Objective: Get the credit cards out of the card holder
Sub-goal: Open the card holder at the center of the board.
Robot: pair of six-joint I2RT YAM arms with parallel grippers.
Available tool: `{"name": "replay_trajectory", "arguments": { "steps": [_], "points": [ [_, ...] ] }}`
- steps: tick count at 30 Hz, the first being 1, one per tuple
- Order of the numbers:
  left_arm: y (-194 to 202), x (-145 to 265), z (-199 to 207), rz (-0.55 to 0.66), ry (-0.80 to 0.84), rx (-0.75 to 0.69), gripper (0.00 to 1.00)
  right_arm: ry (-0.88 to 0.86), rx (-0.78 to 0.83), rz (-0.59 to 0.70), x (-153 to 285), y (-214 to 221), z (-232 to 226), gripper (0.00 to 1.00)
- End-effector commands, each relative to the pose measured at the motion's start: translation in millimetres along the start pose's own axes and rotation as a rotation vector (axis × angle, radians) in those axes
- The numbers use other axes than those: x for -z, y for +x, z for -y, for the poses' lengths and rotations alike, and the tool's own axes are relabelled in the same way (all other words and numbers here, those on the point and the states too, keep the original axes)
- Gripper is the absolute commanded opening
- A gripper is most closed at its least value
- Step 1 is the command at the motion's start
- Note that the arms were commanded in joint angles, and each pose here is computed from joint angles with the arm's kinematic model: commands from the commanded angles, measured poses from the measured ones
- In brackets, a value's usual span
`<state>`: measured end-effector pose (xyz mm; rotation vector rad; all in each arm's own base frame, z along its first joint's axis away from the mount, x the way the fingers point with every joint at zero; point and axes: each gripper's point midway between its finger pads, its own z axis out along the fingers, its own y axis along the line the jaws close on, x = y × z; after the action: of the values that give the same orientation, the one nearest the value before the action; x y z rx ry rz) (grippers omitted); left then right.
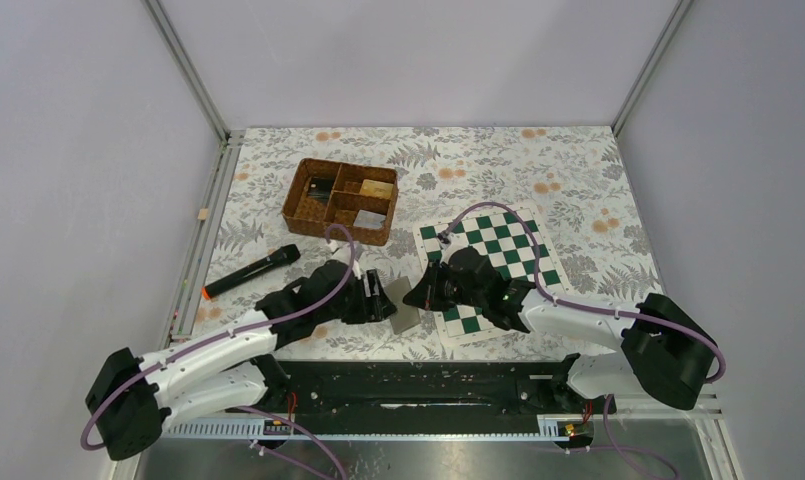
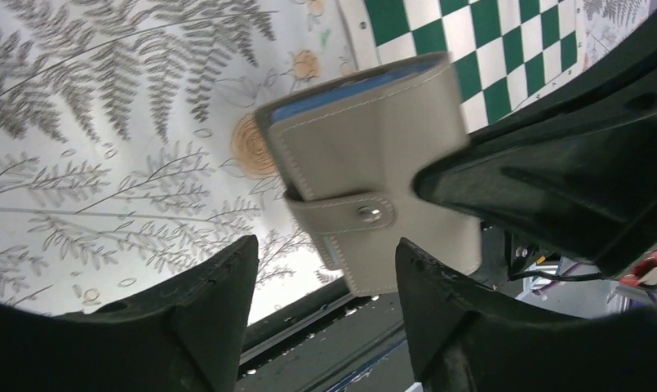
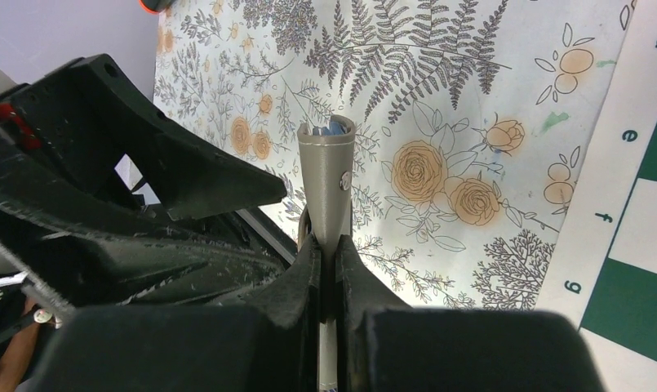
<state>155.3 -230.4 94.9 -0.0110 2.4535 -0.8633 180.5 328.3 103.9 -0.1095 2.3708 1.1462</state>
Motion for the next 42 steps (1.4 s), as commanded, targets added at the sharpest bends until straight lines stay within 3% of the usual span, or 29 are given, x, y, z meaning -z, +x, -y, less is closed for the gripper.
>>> {"name": "replay_trajectory", "arguments": {
  "steps": [1, 11, 15, 23, 28, 33, 42],
  "points": [
    [-20.8, -0.8, 40.3, 0.029, 0.081, -0.065, 0.64, -0.048, 0.022, 0.035, -1.7, -11.5, -18.5, 0.00],
    [-17.2, -21.2, 30.9, 0.025, -0.046, -0.105, 0.65, -0.061, 0.050, 0.044, 3.7, -10.6, -25.9, 0.00],
    [-19.0, -24.1, 25.1, 0.038, -0.077, -0.099, 0.49, -0.076, 0.059, 0.037, 5.1, -7.8, -29.0, 0.00],
    [-16.0, -29.4, 27.4, 0.022, -0.067, -0.100, 0.40, -0.095, 0.053, 0.037, 4.6, -5.6, -32.2, 0.00],
    [-4.0, -34.7, 20.1, -0.021, -0.082, -0.076, 0.28, -0.092, 0.055, 0.048, 3.4, -7.5, -31.9, 0.00],
    [4.4, -37.2, 14.2, -0.042, -0.092, -0.049, 0.01, -0.094, 0.057, 0.053, 1.5, -8.9, -32.5, 0.00],
    [15.1, -34.5, -12.3, -0.069, -0.188, -0.060, 0.00, -0.068, 0.060, 0.075, 3.0, -10.9, -25.5, 0.00]
  ]
}}
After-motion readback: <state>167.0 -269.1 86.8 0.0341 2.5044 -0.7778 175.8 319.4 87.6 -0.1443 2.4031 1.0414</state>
